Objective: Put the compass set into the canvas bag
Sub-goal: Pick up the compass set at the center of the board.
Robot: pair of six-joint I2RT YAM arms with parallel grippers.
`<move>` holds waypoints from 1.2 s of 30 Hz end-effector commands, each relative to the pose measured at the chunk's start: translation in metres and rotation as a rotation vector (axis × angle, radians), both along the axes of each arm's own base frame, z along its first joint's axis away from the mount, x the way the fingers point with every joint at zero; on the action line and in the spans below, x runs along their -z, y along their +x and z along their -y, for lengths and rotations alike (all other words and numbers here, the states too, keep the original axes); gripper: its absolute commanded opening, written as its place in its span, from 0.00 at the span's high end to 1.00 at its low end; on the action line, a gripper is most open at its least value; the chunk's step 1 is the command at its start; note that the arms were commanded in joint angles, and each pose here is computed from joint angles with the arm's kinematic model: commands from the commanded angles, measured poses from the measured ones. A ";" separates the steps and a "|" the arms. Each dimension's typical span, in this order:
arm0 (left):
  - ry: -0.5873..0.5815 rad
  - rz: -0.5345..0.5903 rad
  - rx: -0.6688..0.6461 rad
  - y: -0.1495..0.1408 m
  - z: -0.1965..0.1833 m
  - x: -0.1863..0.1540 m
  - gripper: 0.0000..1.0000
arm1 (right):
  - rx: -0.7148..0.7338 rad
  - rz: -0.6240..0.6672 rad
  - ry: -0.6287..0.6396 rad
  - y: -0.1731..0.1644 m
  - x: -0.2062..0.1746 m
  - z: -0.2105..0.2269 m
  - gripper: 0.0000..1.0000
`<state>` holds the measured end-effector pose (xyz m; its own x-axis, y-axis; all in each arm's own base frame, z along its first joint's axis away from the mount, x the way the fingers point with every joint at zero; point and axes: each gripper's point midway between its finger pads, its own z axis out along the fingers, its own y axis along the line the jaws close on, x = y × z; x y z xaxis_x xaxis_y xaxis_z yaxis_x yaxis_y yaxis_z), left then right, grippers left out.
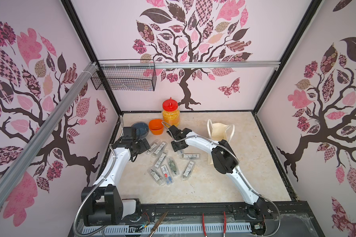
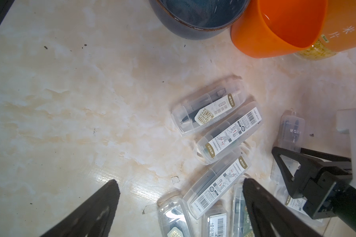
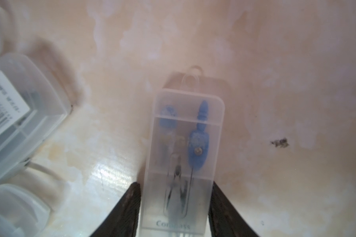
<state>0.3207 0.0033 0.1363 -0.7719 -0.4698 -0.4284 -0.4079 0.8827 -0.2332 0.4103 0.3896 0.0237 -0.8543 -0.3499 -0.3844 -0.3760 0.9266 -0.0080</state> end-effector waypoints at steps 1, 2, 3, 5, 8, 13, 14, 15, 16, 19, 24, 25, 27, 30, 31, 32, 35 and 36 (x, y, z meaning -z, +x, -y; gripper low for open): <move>-0.010 -0.001 0.021 0.000 0.005 -0.001 0.02 | 0.011 -0.034 -0.068 -0.004 0.019 0.011 0.48; -0.011 0.002 0.025 0.001 0.006 -0.001 0.02 | 0.012 -0.031 -0.067 -0.005 0.017 0.011 0.49; -0.010 0.001 0.027 0.001 0.007 0.000 0.02 | 0.013 -0.029 -0.065 -0.004 0.016 0.011 0.49; -0.009 0.000 0.027 0.001 0.008 0.000 0.02 | 0.007 -0.025 -0.055 -0.004 0.011 0.009 0.52; -0.007 -0.003 0.033 0.001 0.009 0.001 0.02 | 0.010 -0.011 -0.045 -0.003 0.000 0.009 0.54; -0.004 0.007 0.036 0.001 0.012 -0.003 0.02 | 0.020 0.037 -0.016 0.001 -0.035 0.010 0.54; -0.001 0.011 0.033 0.001 0.012 -0.003 0.02 | 0.020 0.048 -0.006 0.002 -0.043 0.009 0.54; 0.000 0.016 0.037 0.001 0.013 -0.004 0.02 | 0.021 0.054 0.001 0.001 -0.051 0.010 0.54; -0.001 0.023 0.041 0.002 0.014 -0.006 0.02 | 0.022 0.066 0.012 0.002 -0.061 0.010 0.54; -0.004 0.040 0.047 0.002 0.017 -0.010 0.02 | 0.022 0.098 0.048 0.001 -0.090 0.010 0.54; -0.015 0.073 0.061 0.006 0.025 -0.016 0.03 | 0.035 0.173 0.109 -0.003 -0.152 0.019 0.54; -0.019 0.076 0.068 0.006 0.028 -0.016 0.02 | 0.037 0.198 0.134 -0.004 -0.170 0.022 0.53; -0.024 0.081 0.082 0.008 0.033 -0.018 0.02 | 0.038 0.249 0.169 -0.006 -0.201 0.026 0.53; -0.033 0.092 0.101 0.009 0.041 -0.022 0.02 | 0.052 0.326 0.216 -0.007 -0.246 0.041 0.51; -0.039 0.098 0.102 0.009 0.044 -0.024 0.02 | 0.071 0.353 0.242 -0.005 -0.266 0.049 0.51; -0.051 0.105 0.104 0.009 0.046 -0.026 0.02 | 0.089 0.371 0.263 -0.004 -0.281 0.058 0.51; -0.076 0.129 0.104 0.010 0.051 -0.031 0.03 | 0.123 0.415 0.295 -0.004 -0.315 0.084 0.50; -0.081 0.133 0.104 0.009 0.052 -0.031 0.03 | 0.124 0.436 0.301 -0.006 -0.326 0.090 0.50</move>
<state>0.3236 -0.0439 0.1496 -0.7937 -0.4073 -0.4519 -0.2950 0.9073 -0.2996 0.4097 0.3339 0.2984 -0.6755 -0.1289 -0.7260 -0.3192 0.9387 0.1303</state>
